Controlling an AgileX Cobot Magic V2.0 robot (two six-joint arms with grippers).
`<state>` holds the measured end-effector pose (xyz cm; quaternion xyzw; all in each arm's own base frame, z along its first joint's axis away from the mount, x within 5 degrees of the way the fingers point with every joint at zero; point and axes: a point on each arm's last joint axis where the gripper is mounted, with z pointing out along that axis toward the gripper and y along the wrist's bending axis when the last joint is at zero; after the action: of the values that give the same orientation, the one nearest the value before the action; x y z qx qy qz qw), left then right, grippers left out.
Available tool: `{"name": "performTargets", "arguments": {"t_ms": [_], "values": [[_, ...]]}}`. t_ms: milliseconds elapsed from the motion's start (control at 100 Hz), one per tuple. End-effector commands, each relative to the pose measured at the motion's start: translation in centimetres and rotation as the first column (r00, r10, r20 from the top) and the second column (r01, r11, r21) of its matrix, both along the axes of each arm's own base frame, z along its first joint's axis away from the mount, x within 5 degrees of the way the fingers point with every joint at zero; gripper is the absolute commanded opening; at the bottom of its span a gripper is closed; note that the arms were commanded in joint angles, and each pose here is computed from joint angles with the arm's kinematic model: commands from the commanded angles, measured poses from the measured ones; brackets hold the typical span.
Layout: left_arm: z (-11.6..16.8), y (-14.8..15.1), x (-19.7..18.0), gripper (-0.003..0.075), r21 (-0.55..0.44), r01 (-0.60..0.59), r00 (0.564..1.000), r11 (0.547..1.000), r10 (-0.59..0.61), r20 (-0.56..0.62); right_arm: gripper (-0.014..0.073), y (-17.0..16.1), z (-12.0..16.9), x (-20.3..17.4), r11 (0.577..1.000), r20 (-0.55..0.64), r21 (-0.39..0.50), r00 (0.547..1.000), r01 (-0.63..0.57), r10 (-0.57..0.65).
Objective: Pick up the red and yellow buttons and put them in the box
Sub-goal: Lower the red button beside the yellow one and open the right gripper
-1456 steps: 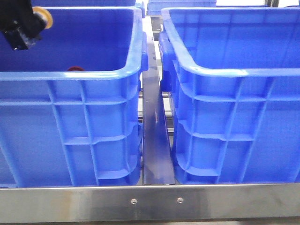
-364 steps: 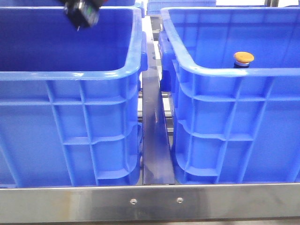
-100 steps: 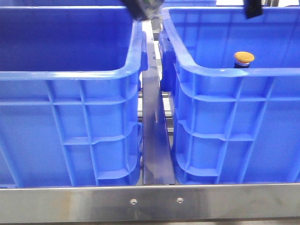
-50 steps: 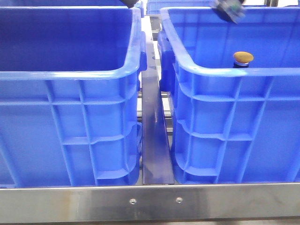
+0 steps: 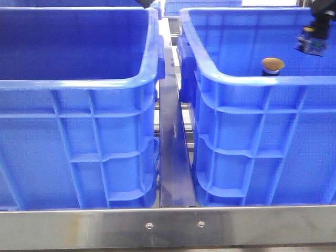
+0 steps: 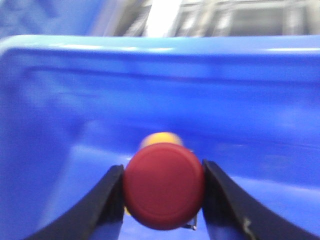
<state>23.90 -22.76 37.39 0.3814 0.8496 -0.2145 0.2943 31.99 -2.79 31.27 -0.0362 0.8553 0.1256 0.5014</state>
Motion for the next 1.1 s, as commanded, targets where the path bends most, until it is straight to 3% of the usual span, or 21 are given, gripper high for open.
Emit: {"name": "performTargets", "arguments": {"t_ms": [0, 440, 1090], "values": [[2.6, 0.2, -0.7, 0.0510, -0.097, -0.004, 0.997, 0.995, 0.011, 0.078, 0.0232, -0.7, 1.3, 0.0, 0.996, 0.084, -0.048, 0.994, 0.078, -0.073], [2.6, 0.2, -0.7, 0.0510, -0.097, -0.004, 0.997, 0.995, 0.011, 0.078, 0.0232, -3.0, -2.9, 3.1, 0.965, 0.034, -0.133, 0.974, 0.226, -0.223], [2.6, 0.2, -0.7, 0.0510, -0.097, -0.004, 0.997, 0.995, 0.011, 0.078, 0.0251, -3.4, -5.4, 6.4, 0.973, -0.029, -0.118, 0.979, 0.197, -0.201]]}}
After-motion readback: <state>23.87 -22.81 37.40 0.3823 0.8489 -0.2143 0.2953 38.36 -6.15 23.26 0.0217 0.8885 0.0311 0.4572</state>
